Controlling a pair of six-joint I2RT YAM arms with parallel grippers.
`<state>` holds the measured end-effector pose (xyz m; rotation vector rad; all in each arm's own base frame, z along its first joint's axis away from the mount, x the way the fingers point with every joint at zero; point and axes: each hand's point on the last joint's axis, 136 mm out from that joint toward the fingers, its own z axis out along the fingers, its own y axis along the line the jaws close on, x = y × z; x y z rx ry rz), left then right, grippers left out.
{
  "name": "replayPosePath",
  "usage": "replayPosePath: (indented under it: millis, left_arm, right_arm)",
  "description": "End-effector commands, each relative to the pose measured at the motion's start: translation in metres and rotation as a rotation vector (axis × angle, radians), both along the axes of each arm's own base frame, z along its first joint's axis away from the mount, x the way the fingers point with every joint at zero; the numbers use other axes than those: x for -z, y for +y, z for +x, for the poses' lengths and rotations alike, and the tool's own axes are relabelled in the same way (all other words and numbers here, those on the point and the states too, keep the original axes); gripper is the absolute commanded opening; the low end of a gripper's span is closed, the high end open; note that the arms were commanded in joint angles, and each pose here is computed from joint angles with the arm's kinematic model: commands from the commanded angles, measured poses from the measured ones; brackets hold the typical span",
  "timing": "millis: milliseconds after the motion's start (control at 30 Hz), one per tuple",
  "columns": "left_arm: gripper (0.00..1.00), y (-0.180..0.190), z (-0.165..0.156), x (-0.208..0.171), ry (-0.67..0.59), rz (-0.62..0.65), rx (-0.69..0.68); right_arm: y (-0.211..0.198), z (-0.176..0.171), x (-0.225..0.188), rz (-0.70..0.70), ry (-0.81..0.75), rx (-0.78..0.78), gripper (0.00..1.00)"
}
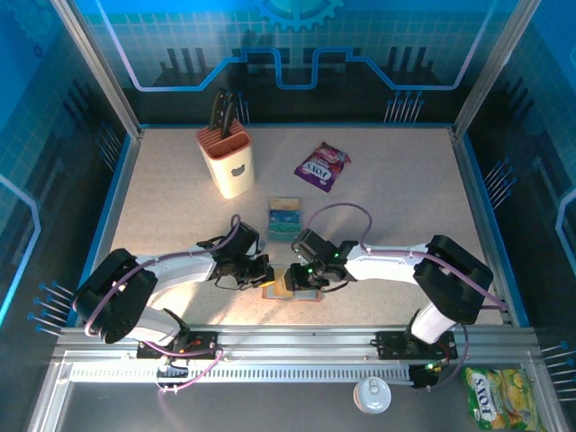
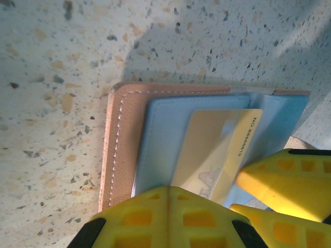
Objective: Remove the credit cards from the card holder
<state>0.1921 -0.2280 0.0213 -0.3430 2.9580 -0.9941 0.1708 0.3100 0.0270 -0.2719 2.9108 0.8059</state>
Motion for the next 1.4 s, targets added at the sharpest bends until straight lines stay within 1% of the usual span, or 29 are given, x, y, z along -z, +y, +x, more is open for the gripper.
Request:
replayPosePath:
  millis: [0,300,467,833,1100,1367]
  left_arm:
    - [0.0,0.004,-0.006,0.009,0.021,0.032,0.011]
    - [0.0,0.006,-0.009,0.015,0.043,0.049,0.01]
    - [0.0,0.006,-0.009,0.015,0.043,0.05,0.013]
    - [0.0,0.007,-0.009,0.014,0.042,0.055,0.015]
    - [0.0,0.007,-0.008,0.014,0.039,0.057,0.015]
    - [0.0,0.01,-0.01,0.012,0.037,0.065,0.015]
  right_arm:
    - [0.0,0.002,0.006,0.023,0.027,0.028,0.34]
    - [0.007,0.004,0.003,0.147,0.049,0.071,0.31]
    - [0.009,0.006,-0.004,0.173,0.05,0.077,0.28]
    - [0.005,0.008,-0.016,0.149,0.022,0.071,0.23]
    - [0.008,0.006,-0.011,0.163,0.037,0.062,0.17]
    - [-0.002,0.004,-0.007,0.143,0.035,0.067,0.13]
